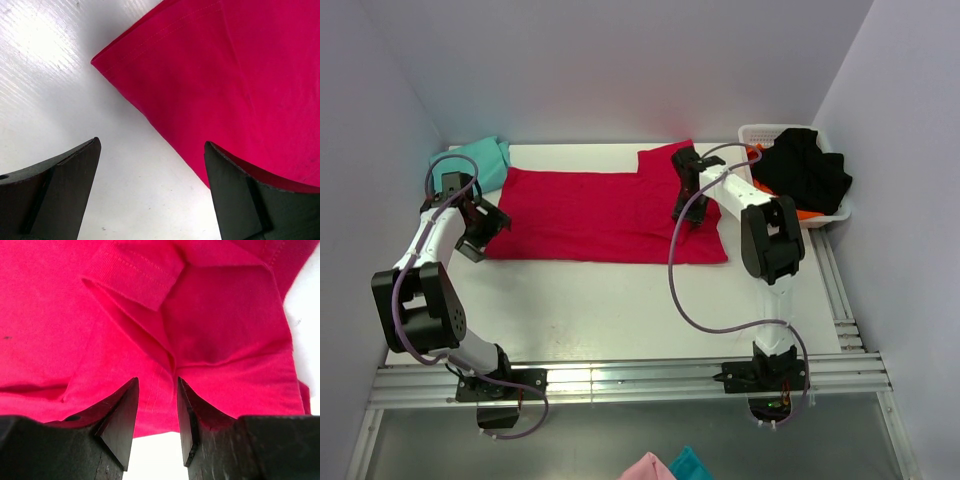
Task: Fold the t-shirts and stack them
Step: Fold the tshirt
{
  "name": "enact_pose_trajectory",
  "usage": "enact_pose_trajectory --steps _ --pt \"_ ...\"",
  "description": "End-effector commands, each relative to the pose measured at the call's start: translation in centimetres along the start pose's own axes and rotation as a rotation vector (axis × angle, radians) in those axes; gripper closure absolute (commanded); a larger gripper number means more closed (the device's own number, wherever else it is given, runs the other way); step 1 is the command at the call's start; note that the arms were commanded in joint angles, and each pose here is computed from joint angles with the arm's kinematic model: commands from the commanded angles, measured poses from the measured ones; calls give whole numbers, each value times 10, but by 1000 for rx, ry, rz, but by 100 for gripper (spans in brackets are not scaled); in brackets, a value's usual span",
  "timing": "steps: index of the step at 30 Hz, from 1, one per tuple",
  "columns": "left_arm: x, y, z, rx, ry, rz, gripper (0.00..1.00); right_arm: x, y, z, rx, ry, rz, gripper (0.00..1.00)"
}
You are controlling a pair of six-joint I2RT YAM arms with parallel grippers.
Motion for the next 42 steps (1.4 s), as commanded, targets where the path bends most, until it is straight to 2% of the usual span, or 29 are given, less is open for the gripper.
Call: enact_pose_trajectory --steps 1,10,13,16,18,19,22,32,39,41,42 --pt "-10 -5 0 29 21 -24 9 15 -5 -1 29 28 -18 56" --pt "-7 -9 5 46 -8 -31 9 30 -7 1 49 42 -5 58" --pt "-6 -10 7 47 -14 -33 9 33 -6 -1 52 43 -6 62" --pt "-4 -12 8 43 -17 -32 9 35 -5 -2 51 47 1 71" --pt "-3 -13 8 40 -19 -34 9 34 -5 -2 54 47 1 81" --pt "-2 -12 8 42 -19 -30 9 33 -6 -3 55 49 0 91" --pt "1 -11 8 34 -18 -26 9 28 -9 -3 52 48 -6 100" --pt "5 -9 9 28 -19 -12 9 4 -48 15 65 -27 -50 100" --pt "1 -13 3 34 -12 -11 9 22 -79 49 91 -158 -33 100" --pt "-1 -14 2 33 -5 -13 9 29 -82 58 113 -220 -24 82" --pt "-1 -14 1 33 -3 -9 9 35 -82 61 128 -236 -13 67"
Point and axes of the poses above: each gripper's point midway between its finger pads, its own x axis out along the fingers, its own z axis along the line the jaws close on, y = z × x, the point moved 7 cm from there along -x, back along the fingers, and after that the axes turned 11 degrees about -x, right-handed, at the moved point
